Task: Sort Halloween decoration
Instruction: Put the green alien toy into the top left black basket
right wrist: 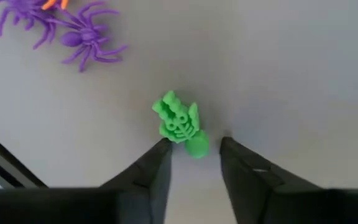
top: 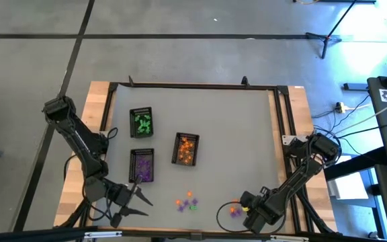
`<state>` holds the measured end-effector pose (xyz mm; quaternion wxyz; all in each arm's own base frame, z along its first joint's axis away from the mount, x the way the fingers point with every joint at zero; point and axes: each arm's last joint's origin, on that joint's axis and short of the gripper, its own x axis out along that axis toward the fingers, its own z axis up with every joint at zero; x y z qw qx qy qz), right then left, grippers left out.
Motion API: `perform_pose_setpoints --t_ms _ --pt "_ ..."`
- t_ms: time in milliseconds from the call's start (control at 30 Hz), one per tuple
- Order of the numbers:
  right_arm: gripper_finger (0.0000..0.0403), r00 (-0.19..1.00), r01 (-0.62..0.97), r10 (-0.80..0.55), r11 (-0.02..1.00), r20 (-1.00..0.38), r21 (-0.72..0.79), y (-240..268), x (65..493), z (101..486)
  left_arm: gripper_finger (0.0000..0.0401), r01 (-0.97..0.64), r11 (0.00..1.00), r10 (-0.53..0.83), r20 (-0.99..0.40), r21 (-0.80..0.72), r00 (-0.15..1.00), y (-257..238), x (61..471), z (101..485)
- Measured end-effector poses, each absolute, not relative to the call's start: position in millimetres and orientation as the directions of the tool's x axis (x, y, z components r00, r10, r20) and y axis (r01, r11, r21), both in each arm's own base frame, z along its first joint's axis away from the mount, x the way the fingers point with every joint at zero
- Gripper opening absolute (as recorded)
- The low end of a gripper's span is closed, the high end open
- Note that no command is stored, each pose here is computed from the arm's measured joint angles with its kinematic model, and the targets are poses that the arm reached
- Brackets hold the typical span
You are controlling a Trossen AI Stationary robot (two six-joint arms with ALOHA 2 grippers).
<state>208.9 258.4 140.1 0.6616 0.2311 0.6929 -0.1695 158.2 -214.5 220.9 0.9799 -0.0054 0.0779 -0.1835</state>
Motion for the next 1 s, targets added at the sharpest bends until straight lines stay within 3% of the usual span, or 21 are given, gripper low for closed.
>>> perform_pose_setpoints --t_ms 267,367,767,1000 --pt "0.0028 -0.008 0.547 0.109 0.833 -0.994 0.087 260.1 210.3 140.4 0.0156 0.359 0.933 -0.360 -0.152 -0.040 0.920 -214.5 158.2 220.8" --pt "0.0007 -0.014 0.565 0.113 0.821 -0.993 0.086 260.2 210.2 140.2 0.0156 0.358 0.933 -0.359 -0.155 -0.038 0.920 -214.4 158.2 220.4" --pt "0.0003 -0.039 0.570 0.052 0.821 -0.998 0.021 262.7 213.7 155.3 0.0156 0.357 0.933 -0.358 -0.156 -0.036 0.921 -214.4 158.2 220.2" --pt "0.0052 0.027 0.538 0.075 0.839 -0.997 0.078 267.1 218.7 158.8 0.0156 0.356 0.934 -0.357 -0.157 -0.036 0.921 -214.3 158.2 220.1"
